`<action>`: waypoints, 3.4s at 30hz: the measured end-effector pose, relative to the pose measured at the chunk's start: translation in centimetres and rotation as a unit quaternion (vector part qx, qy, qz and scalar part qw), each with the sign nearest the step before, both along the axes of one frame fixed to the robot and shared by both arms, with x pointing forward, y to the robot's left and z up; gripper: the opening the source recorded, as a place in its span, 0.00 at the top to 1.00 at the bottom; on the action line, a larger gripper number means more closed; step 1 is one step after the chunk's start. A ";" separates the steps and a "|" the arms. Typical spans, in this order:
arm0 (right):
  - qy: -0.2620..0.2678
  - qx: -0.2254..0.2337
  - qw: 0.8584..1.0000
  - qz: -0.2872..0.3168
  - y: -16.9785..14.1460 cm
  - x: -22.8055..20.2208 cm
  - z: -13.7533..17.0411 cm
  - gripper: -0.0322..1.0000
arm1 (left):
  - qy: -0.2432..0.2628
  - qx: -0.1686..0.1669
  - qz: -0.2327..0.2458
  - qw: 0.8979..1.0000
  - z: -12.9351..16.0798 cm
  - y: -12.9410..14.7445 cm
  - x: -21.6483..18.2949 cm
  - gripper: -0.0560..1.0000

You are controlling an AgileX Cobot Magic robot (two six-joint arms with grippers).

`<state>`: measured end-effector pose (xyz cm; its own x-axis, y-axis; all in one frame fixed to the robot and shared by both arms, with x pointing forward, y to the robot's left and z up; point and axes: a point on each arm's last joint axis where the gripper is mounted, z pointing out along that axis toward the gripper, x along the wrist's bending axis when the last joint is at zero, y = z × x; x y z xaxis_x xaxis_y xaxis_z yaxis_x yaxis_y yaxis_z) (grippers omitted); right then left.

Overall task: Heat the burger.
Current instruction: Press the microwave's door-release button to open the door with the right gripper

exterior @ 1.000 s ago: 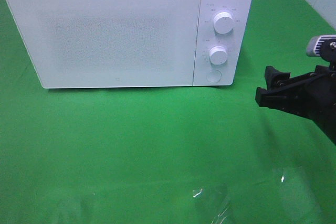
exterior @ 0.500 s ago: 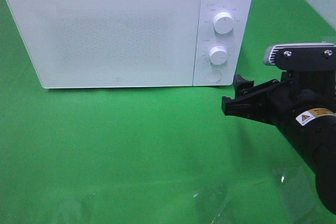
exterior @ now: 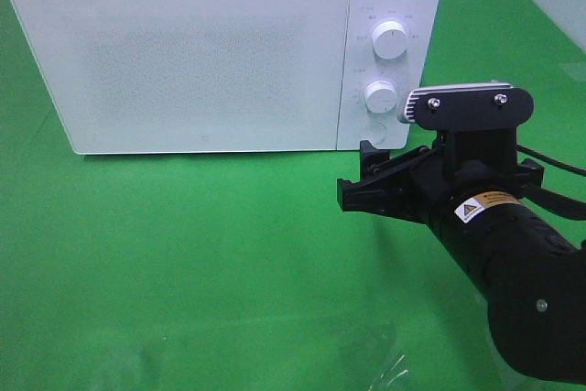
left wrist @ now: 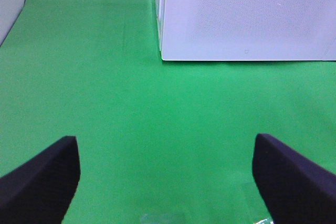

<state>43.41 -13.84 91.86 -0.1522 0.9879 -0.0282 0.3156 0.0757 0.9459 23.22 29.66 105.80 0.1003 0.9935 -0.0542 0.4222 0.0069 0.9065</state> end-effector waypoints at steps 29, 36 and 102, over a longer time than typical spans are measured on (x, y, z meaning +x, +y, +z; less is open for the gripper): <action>0.093 0.570 0.788 -0.211 -0.1 -0.1 -0.3 0.90 | 0.000 0.000 0.000 1.000 0.0 0.0 0.0 0.17; 0.141 0.622 0.727 -0.254 0.1 -0.4 -1.0 0.97 | 0.000 0.000 0.000 1.000 0.0 0.0 0.0 0.17; 0.173 0.634 0.699 -0.281 -0.5 12.5 -6.4 0.97 | 0.000 0.000 0.000 1.000 0.0 0.0 0.0 0.17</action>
<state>55.89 -14.33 85.47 0.4892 0.0911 0.8674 0.1853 -0.9827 -0.0014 23.22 29.66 105.80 0.1003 0.9935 -0.0542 0.4222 0.0069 0.9065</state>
